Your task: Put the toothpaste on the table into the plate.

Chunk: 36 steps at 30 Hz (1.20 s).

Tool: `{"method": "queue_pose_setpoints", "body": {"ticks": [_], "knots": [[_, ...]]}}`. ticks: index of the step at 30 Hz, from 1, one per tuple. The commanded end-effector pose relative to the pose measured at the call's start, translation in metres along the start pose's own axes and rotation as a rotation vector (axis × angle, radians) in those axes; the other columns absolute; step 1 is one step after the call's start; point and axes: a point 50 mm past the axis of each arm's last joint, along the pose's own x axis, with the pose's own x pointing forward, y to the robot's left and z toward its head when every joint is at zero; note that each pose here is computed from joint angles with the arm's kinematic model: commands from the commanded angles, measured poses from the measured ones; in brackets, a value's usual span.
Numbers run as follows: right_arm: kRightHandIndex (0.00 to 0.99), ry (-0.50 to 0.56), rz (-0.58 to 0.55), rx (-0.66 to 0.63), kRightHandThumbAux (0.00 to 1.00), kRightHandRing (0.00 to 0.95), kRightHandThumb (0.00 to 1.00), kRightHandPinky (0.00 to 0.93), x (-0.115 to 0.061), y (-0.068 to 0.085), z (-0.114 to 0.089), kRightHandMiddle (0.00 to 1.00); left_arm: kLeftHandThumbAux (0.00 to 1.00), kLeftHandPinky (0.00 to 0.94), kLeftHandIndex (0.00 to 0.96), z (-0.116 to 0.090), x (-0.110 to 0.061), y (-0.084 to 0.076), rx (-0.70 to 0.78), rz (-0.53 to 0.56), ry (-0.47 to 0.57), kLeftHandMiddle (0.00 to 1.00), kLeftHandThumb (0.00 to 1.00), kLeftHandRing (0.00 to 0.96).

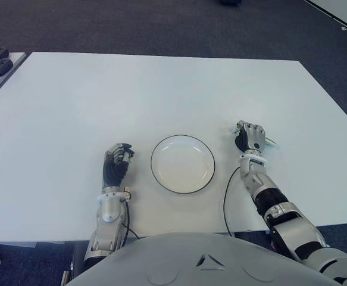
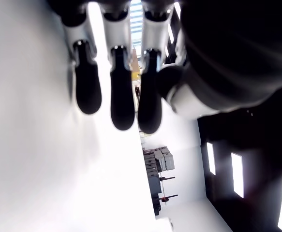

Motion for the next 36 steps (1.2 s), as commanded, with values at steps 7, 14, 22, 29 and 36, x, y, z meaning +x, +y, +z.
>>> {"method": "queue_pose_setpoints", "body": {"ticks": [7,14,22,29,36], "knots": [[0.397,0.028,0.131,0.04,0.679,0.85,0.853,0.815,-0.041,0.038,-0.004,0.539,0.718,0.531,0.43,-0.016,-0.005,0.003,0.011,0.008,0.094,0.535,0.708,0.53],[0.396,0.02,0.11,0.092,0.68,0.854,0.852,0.816,-0.042,0.036,-0.003,0.539,0.719,0.531,0.43,-0.016,-0.005,0.003,0.01,0.01,0.097,0.534,0.707,0.531],[0.394,-0.008,0.063,0.183,0.68,0.855,0.851,0.825,-0.042,0.032,-0.003,0.537,0.719,0.529,0.43,-0.016,-0.004,0.003,0.012,0.013,0.094,0.533,0.707,0.532],[0.392,-0.067,-0.019,0.263,0.681,0.853,0.85,0.816,-0.038,0.018,0.001,0.536,0.718,0.535,0.43,-0.016,-0.004,0.003,0.011,0.015,0.091,0.533,0.707,0.533],[0.392,-0.183,-0.152,0.419,0.681,0.854,0.851,0.816,-0.037,-0.008,0.017,0.534,0.718,0.532,0.43,-0.016,-0.004,0.002,0.01,0.014,0.089,0.532,0.707,0.533]]}}
